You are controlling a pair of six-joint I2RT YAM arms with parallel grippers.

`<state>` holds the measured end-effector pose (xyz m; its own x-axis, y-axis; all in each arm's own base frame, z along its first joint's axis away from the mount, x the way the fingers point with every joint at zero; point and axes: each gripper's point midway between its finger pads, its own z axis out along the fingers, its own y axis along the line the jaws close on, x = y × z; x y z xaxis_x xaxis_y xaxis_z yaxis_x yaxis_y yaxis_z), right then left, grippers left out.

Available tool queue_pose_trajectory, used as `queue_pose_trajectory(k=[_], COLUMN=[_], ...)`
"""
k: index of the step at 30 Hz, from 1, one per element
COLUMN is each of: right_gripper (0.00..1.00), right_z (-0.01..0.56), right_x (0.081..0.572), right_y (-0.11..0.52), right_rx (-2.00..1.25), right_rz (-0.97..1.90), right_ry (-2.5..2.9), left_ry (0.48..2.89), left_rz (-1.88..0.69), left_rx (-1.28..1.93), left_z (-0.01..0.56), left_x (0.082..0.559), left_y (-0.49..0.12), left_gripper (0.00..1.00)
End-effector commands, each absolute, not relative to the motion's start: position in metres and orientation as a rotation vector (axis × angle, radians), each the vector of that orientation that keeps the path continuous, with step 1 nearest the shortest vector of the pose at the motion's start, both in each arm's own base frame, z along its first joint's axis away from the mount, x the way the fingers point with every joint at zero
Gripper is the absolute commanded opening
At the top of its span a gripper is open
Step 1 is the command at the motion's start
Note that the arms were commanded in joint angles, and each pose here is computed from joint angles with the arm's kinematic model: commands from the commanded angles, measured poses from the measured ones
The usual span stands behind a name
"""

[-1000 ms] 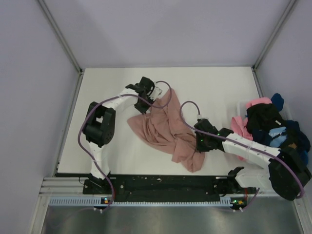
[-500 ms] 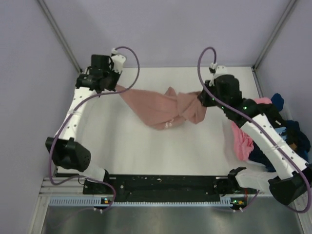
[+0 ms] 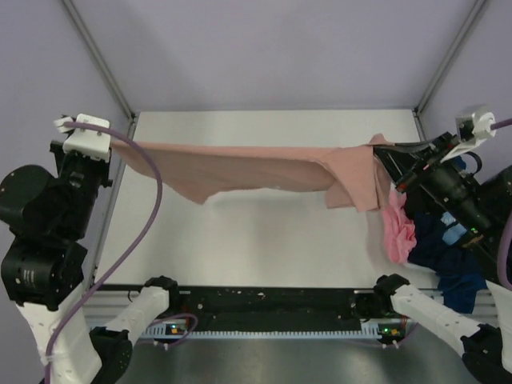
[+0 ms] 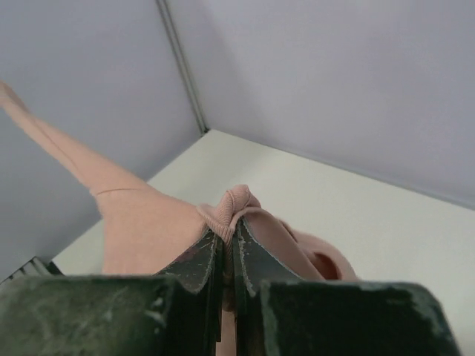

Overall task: Fold and stack the t-shirts
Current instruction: Flatten out the tshirt

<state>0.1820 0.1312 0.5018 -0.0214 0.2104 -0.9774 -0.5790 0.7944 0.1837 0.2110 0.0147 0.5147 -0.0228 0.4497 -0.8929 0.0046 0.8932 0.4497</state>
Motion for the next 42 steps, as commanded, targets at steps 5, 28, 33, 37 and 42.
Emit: queue_pose_trajectory(k=[5, 28, 33, 37, 42], right_gripper=[0.0, 0.0, 0.18, 0.48, 0.52], right_z=[0.467, 0.466, 0.316, 0.2, 0.122], right_x=[0.237, 0.378, 0.352, 0.338, 0.31], right_y=[0.167, 0.183, 0.187, 0.159, 0.112], right_rx=[-0.358, -0.384, -0.346, -0.103, 0.099], right_rz=[0.646, 0.78, 0.887, 0.755, 0.451], right_ry=[1.548, 1.579, 1.894, 2.191, 2.423], left_ry=[1.707, 1.698, 1.969, 2.179, 2.345], left_rz=[0.358, 0.497, 0.337, 0.266, 0.292], left_rx=[0.374, 0.233, 0.369, 0.408, 0.445], left_z=[0.465, 0.44, 0.287, 0.18, 0.109], left_x=[0.26, 0.376, 0.359, 0.339, 0.318], left_y=[0.01, 0.061, 0.039, 0.033, 0.041], left_gripper=[0.0, 0.0, 0.0, 0.0, 0.0])
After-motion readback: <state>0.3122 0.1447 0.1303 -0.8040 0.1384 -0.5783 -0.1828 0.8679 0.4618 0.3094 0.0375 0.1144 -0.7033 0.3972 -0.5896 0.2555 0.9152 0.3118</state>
